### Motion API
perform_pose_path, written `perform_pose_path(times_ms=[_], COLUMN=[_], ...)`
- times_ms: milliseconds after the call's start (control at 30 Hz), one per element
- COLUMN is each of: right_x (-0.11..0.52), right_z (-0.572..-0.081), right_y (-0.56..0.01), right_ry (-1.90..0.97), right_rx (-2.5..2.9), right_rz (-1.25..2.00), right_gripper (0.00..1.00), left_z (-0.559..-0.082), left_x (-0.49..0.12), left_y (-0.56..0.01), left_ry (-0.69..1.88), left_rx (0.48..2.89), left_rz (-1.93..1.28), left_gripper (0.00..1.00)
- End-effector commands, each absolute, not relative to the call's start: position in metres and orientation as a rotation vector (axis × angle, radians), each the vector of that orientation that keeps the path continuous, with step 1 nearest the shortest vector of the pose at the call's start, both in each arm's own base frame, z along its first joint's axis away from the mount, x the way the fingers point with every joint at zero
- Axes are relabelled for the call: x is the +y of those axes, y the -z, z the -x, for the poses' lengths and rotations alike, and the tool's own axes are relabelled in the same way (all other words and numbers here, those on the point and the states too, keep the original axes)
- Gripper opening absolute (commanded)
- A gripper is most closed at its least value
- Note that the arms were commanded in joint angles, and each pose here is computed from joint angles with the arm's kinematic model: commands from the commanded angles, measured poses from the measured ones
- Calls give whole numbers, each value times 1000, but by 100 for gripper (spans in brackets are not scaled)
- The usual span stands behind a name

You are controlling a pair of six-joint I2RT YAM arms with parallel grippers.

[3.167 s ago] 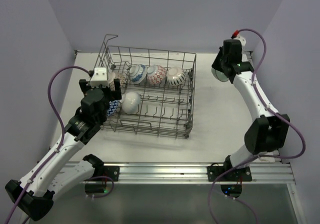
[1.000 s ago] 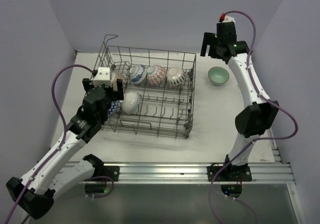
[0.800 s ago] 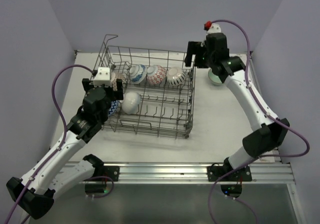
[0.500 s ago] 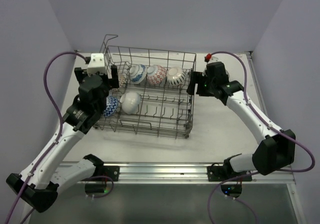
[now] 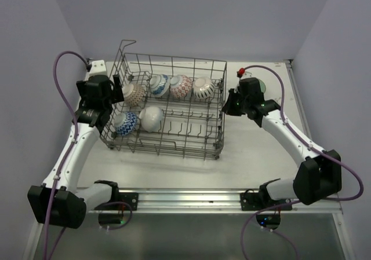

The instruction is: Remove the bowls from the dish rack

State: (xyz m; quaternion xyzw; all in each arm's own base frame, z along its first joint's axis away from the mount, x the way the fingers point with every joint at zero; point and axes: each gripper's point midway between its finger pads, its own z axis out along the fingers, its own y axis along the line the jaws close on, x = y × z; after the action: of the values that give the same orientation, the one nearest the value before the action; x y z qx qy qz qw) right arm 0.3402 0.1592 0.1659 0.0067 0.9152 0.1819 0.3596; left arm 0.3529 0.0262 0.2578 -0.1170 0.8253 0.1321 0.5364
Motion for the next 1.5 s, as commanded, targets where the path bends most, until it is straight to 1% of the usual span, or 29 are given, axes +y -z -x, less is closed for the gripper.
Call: perform_pose_path(times_ms=[0,100,200,233,267,300,333,400,433,667,733,767,833,900,967,1000,1033,1100,1133,1200,1233,1300,1433,1467], right_x=[174,178,181,183,184,184,185,186,187,193,196,198,199,199,198,196,195,188,178,170,166,165,166,167], right_z=[-345,-348,-354,-356,-358,-359,-359,-362,-365,-377,-379,-380,-381,-384,-384,-382,-381,-378,-377,-377,-379,-375,-380,-380], right_y=[-156,-151,-144,-142,-142,-141,-142,-143,-144,-151,-153,-154,-156,-157,-160,-161,-175,-186,-202,-218,-231,-252,-281,-284], right_ry=[-535,-546,-552,-555,-558,-561,-563,-564,-568,-582,-598,-611,-619,-609,-601,-587,-587,-558,-515,-474,-459,-482,-504,-507], right_rx=[2345,2356,2374,2379,2378,2380,2377,2371,2365,2360,2350,2347,2337,2333,2347,2361,2339,2320,2279,2239,2208,2158,2095,2097], right_rz=[56,59,57,61,62,57,60,60,58,54,39,41,36,32,36,38,42,26,-3,-27,-47,-62,-74,-72], right_gripper=[0,0,0,0,0,0,0,0,0,0,0,0,0,0,40,54,69,77,83,89,94,98,99,99], left_z=[-354,-359,-366,-368,-370,-373,-377,-384,-388,-426,-436,-443,-453,-463,-470,-473,-473,-471,-469,-469,-465,-466,-466,-464], left_x=[28,29,25,25,25,24,23,23,23,21,23,24,23,22,20,19,18,17,17,13,13,13,8,6], left_y=[-250,-240,-232,-228,-226,-226,-219,-220,-216,-235,-227,-236,-228,-232,-224,-227,-223,-221,-225,-228,-226,-229,-239,-233], left_ry=[-255,-227,-188,-186,-182,-173,-173,-175,-181,-171,-196,-198,-203,-195,-190,-183,-179,-169,-158,-130,-131,-126,-97,-96], left_rx=[1977,1998,1998,2004,2004,2001,2020,2024,2038,1988,2008,1992,2004,1992,2010,2009,2020,2014,2000,1975,1976,1968,1944,1955], left_rz=[311,305,292,292,294,290,289,291,292,277,283,281,276,282,289,287,285,289,296,284,283,277,242,210], left_gripper=[100,100,75,50,40,33,20,10,0,0,0,0,0,0,0,0,0,0,0,0,0,0,0,0])
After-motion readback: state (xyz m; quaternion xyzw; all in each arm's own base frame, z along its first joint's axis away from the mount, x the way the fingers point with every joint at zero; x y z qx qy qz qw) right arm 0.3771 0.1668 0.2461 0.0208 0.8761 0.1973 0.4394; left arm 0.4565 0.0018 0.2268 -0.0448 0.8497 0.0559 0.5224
